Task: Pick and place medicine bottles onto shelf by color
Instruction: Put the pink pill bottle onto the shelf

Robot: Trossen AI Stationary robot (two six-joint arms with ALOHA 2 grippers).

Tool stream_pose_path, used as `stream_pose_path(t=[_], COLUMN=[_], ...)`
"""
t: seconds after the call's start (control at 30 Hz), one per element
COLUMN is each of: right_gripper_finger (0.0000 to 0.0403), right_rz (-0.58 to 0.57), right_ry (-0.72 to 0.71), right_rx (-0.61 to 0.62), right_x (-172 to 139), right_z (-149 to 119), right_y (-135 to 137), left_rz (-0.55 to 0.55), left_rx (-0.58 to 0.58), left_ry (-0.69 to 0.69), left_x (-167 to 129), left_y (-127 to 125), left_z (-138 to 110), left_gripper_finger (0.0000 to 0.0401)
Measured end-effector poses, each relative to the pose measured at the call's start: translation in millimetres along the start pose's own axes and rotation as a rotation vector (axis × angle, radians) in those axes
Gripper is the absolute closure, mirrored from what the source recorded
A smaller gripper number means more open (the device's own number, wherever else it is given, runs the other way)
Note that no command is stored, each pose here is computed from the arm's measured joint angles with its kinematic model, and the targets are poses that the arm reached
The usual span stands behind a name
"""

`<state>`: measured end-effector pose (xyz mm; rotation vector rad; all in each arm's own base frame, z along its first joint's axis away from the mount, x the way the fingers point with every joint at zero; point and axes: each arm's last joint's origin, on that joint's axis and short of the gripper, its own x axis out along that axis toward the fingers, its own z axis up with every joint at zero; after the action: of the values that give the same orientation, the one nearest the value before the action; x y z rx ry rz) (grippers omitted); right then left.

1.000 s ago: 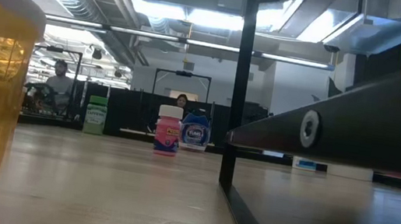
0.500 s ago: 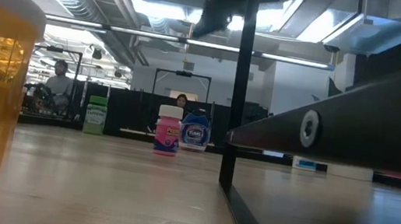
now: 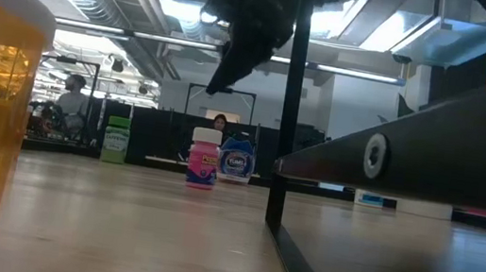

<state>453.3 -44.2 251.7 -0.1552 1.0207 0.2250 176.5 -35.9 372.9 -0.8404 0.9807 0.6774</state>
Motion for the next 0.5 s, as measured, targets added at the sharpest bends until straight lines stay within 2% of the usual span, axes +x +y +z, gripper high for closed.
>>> stream_pose_path(t=[0.2, 0.5], right_gripper_finger=[0.0192, 0.0192], right_rz=[0.000, 0.003], right_ry=[-0.002, 0.002], right_rx=[-0.008, 0.014], right_x=[0.4, -0.1], right_z=[0.0, -0.4], right_y=[-0.4, -0.1], left_rz=[0.017, 0.006], left_rx=[0.137, 0.283], left_ry=[-0.046, -0.062], left_x=[0.0, 0.0], left_y=[0.3, -1.6], left_z=[1.4, 2.3], left_gripper_finger=[0.0257, 0.0257])
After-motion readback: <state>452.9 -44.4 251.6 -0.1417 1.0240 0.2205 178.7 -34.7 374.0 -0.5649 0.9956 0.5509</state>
